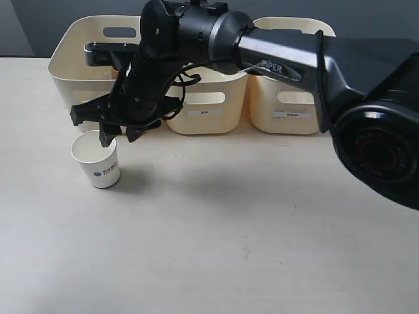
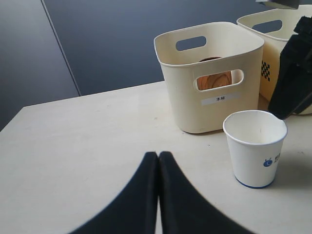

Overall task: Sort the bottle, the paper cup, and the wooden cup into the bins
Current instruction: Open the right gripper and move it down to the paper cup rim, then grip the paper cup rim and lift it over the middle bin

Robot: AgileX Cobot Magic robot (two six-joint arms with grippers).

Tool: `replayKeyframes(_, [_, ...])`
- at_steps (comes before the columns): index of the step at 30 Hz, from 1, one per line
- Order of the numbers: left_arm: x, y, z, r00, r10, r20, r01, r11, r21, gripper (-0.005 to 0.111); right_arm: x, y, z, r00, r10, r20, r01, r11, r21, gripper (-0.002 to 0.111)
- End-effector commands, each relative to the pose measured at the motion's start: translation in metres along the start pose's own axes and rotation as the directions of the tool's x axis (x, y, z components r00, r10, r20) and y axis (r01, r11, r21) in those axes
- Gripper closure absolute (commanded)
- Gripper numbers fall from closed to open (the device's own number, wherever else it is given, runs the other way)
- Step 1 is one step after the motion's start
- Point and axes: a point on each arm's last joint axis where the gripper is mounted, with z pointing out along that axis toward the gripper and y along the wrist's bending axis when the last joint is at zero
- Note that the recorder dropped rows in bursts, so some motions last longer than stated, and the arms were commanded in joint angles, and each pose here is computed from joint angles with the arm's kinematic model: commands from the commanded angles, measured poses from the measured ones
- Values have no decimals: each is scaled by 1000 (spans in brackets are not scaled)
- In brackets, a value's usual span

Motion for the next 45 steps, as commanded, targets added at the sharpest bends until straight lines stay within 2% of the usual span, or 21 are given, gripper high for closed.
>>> replayKeyframes(1, [0, 0, 0, 1000, -2, 5, 2, 1000, 3, 107, -1, -1, 6, 1000, 12, 12, -12, 1000, -5, 62])
replayKeyframes(14, [0, 0, 0, 1000, -2, 5, 2, 1000, 3, 107, -5, -1, 7, 997, 38, 61, -37, 999, -16, 62])
replayKeyframes(31, [0, 0, 0, 1000, -2, 5, 2, 1000, 3, 107, 0, 2, 27, 998, 32, 51, -32, 999, -4, 64])
replayKeyframes(34, [0, 0, 0, 1000, -2, 5, 2, 1000, 3, 107, 0, 2, 27, 998, 32, 46, -31, 1000, -2, 71])
replayKeyframes(41, [0, 0, 0, 1000, -2, 5, 2, 1000, 3, 107, 1, -1, 28, 999, 5, 44, -7, 1000, 29, 107])
replayKeyframes(45, [0, 0, 0, 1000, -2, 5, 2, 1000, 3, 107, 0, -3, 25, 999, -19, 43, 16, 998, 56, 109])
